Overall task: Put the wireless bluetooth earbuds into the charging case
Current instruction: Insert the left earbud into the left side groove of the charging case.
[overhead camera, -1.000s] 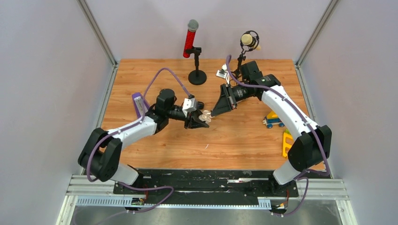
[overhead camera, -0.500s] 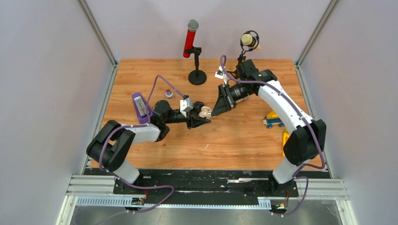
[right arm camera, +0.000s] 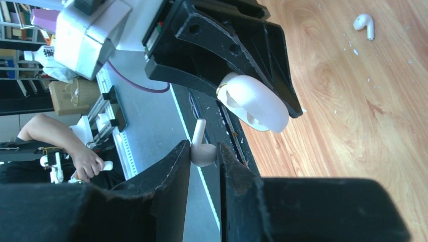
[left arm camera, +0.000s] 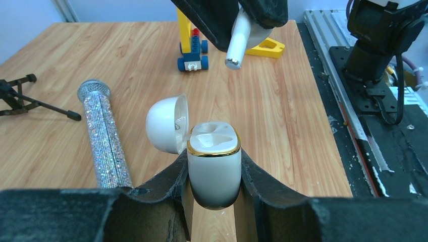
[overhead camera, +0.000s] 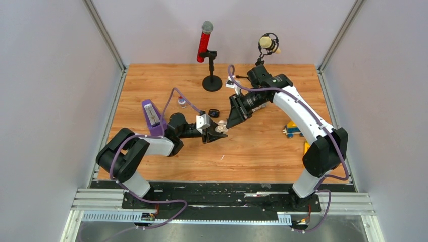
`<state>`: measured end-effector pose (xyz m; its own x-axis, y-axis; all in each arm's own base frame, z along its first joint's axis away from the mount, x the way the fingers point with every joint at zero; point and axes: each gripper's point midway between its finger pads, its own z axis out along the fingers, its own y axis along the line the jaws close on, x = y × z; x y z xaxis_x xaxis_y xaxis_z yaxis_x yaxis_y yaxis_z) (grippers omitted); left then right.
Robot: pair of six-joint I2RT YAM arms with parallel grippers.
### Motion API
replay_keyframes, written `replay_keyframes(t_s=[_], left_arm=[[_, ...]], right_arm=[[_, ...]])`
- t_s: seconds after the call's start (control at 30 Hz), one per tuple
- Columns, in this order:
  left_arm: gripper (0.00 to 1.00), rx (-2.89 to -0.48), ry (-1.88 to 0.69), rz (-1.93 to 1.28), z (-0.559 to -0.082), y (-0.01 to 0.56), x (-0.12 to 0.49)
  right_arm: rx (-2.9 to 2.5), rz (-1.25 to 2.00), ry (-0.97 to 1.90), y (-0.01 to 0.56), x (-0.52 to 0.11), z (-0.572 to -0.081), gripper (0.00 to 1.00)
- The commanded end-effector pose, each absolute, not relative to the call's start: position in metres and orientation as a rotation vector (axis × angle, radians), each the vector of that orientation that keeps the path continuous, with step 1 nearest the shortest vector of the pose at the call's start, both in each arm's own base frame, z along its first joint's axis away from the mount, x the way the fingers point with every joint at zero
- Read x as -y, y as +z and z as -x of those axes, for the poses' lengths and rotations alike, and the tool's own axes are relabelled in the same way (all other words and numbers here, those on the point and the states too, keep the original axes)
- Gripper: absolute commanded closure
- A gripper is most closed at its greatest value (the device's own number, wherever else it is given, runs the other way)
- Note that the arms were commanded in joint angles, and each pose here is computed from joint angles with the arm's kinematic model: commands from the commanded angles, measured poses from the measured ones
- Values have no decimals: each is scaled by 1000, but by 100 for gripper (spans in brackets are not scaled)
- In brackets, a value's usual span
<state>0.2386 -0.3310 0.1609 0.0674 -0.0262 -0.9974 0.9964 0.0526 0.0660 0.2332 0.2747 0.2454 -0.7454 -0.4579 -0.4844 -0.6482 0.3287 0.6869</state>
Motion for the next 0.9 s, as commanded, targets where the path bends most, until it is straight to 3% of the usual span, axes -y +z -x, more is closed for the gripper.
replay_keyframes(t_s=[0.0, 0.87], left_arm=[[100, -1051, -1051, -1192, -244, 174, 333], [100, -1049, -997, -1215, -243, 165, 337]], right_arm=[[-2391, 1011, 1328, 247, -272, -232, 76], [-2437, 1056, 1198, 229, -287, -237, 76]])
